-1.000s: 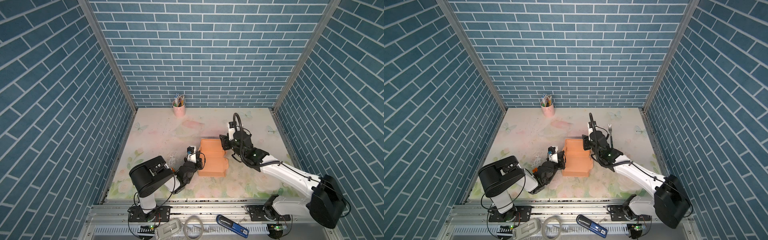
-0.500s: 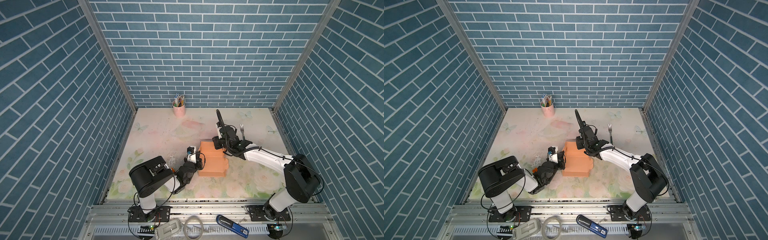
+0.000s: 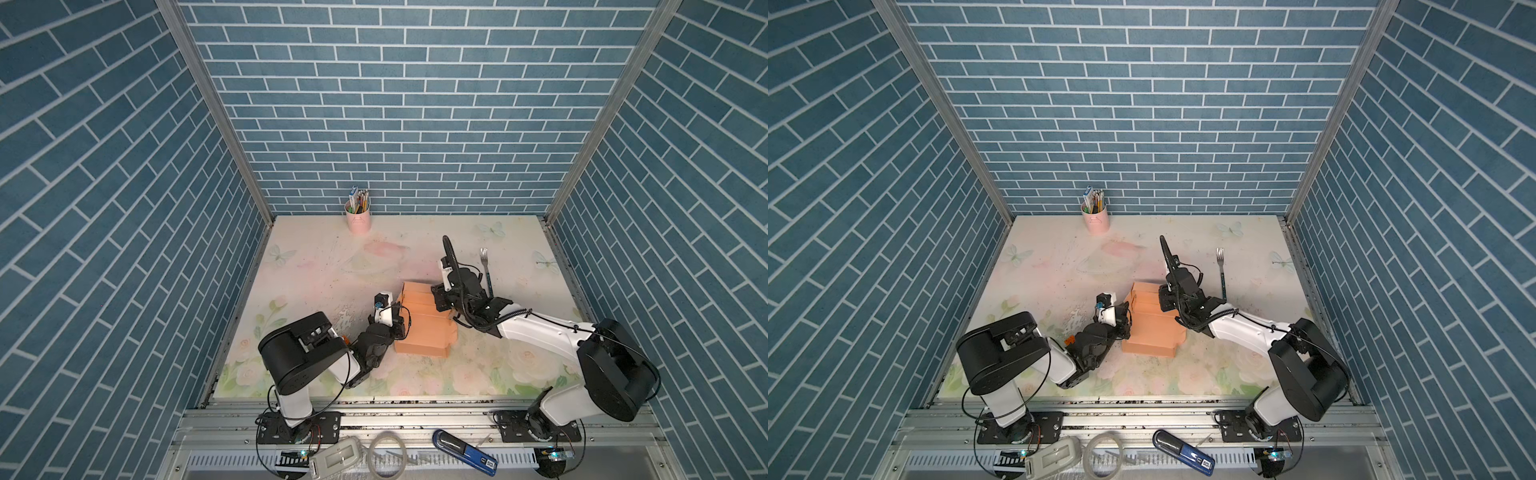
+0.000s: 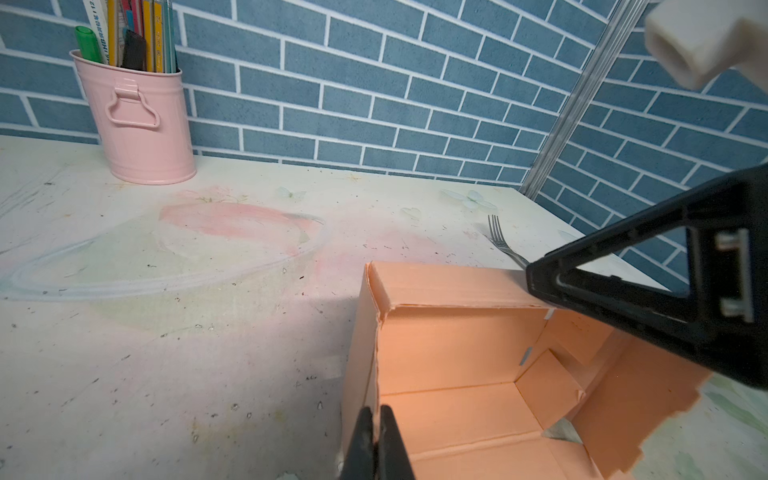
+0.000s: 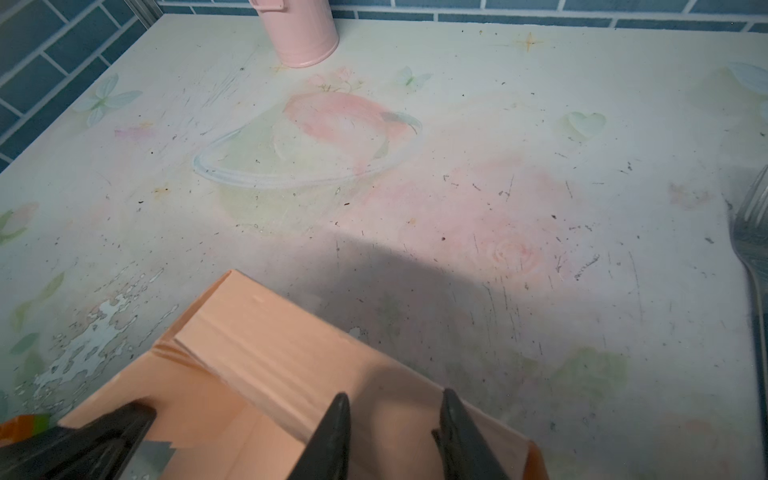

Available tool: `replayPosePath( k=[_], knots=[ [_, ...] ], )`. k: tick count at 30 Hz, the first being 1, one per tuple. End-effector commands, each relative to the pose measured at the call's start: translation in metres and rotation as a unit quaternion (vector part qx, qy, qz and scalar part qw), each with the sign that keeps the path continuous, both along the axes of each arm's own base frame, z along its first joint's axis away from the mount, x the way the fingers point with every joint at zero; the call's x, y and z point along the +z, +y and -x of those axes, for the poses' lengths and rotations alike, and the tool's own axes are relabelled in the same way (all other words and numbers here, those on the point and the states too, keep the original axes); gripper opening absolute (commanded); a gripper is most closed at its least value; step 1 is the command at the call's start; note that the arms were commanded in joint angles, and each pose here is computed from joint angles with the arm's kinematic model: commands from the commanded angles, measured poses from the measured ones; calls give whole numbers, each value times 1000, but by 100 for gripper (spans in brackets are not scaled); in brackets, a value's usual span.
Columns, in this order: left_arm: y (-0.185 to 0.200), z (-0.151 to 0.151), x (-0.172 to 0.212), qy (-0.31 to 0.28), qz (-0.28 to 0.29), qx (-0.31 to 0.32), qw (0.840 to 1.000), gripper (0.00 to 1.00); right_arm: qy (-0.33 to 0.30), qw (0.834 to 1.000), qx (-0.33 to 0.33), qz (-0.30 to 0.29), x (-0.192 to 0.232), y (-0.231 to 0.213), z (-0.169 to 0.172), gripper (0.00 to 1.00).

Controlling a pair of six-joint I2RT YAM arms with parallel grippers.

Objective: Fold the paper box

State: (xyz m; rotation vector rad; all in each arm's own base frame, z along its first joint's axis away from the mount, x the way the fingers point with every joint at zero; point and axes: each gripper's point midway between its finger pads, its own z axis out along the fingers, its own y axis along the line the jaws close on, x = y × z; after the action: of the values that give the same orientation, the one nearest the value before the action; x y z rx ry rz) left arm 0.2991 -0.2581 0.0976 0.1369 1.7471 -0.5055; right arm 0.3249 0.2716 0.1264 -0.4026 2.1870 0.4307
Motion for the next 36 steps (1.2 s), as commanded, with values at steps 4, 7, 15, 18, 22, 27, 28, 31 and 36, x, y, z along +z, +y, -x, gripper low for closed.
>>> replayPosePath(
  k=[4, 7, 15, 18, 22, 27, 28, 31, 36],
  knots=[
    [-4, 4, -3, 1, -18, -14, 1000, 1, -27, 1000, 16, -1, 8, 0, 5, 37],
    [-5, 4, -2, -2, -24, -12, 1000, 1, -36, 999, 14, -5, 11, -2, 6, 37],
    [-16, 4, 0, -7, -55, -8, 998, 1, -45, 999, 17, -12, 12, 0, 12, 37],
    [-15, 4, 0, -8, -59, -4, 998, 2, -45, 999, 23, -8, 11, 1, 14, 37],
    [-14, 3, 0, -8, -63, 0, 998, 1, -50, 998, 33, 0, 13, 0, 17, 37],
    [-9, 4, 1, -9, -65, 7, 998, 1, -57, 996, 62, 15, 18, 1, 23, 39],
    [-9, 4, 1, -9, -66, 7, 998, 2, -60, 996, 70, 19, 20, 2, 25, 40],
    [-9, 4, 1, -9, -66, 7, 998, 2, -73, 993, 87, 32, 25, 1, 28, 43],
    [-10, 4, 2, -11, -68, 6, 998, 1, -91, 986, 127, 55, 36, 4, 33, 45]
  ],
)
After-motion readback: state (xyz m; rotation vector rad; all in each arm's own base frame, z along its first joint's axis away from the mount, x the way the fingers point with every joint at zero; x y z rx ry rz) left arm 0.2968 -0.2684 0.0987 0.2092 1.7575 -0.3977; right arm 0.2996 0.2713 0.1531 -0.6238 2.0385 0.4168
